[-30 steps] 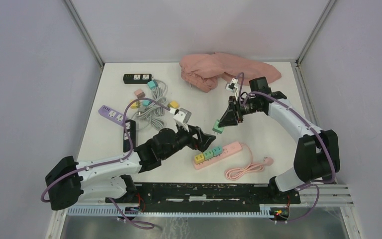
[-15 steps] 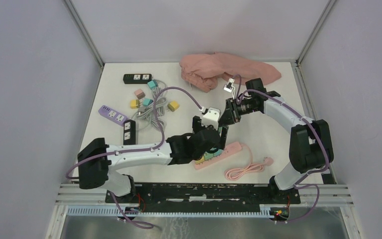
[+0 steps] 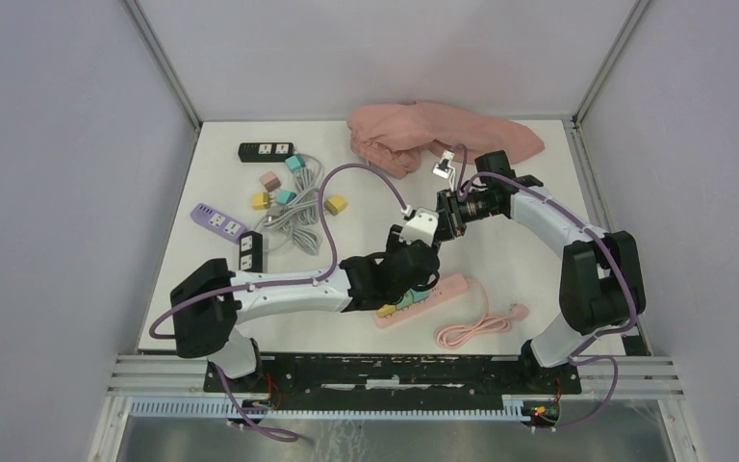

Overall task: Pull the plug off the socket
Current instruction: Place the plug at the center of the board.

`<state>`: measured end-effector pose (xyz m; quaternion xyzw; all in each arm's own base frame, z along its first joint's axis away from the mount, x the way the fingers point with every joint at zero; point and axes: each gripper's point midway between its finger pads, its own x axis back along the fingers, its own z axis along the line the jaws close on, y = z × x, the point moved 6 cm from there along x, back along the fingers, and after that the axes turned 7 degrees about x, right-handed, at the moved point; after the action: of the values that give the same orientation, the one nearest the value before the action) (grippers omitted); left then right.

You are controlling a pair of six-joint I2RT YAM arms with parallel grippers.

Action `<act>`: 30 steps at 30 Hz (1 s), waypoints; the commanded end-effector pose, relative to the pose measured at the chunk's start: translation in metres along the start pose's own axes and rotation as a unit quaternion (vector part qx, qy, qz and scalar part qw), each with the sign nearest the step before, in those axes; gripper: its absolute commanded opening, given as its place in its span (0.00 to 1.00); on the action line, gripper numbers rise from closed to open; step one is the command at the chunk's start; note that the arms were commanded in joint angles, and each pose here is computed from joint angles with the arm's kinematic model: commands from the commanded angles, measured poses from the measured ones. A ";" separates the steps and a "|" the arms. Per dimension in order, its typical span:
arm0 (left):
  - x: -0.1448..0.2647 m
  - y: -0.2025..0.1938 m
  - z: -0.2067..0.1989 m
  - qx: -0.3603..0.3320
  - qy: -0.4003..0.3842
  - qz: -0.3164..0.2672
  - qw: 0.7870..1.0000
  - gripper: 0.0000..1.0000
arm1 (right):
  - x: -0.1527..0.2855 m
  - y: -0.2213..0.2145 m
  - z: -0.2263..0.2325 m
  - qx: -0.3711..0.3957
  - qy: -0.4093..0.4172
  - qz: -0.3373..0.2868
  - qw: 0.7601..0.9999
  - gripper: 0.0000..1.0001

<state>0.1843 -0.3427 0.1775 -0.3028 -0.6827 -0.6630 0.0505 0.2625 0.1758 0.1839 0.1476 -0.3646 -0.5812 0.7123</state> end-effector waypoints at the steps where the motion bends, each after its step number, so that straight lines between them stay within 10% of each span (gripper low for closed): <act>1: -0.005 0.024 -0.006 0.021 -0.025 -0.025 0.999 0.57 | 0.004 0.014 0.008 0.027 0.019 -0.013 0.999 0.11; 12: -0.009 0.020 0.005 0.032 -0.079 -0.024 0.996 0.04 | 0.004 0.011 0.009 0.038 0.031 -0.005 0.999 0.21; 20: 0.000 0.003 0.029 0.063 -0.083 -0.028 0.994 0.03 | 0.010 0.009 0.018 0.103 0.047 0.009 0.994 0.66; 21: 0.001 0.001 0.032 0.068 -0.084 -0.029 0.994 0.03 | 0.011 0.009 0.018 0.108 0.047 0.012 0.993 0.94; 22: 0.003 -0.001 0.037 0.072 -0.083 -0.032 0.993 0.03 | 0.011 0.008 0.018 0.110 0.046 0.015 0.993 0.99; 30: 0.007 -0.011 0.087 0.141 -0.049 -0.043 0.988 0.03 | 0.014 0.010 0.014 0.117 0.021 0.024 0.993 1.00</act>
<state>0.1899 -0.2686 0.1408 -0.3358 -0.7186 -0.6076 0.0402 0.2555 0.1683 0.1918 0.2061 -0.4007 -0.5216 0.7245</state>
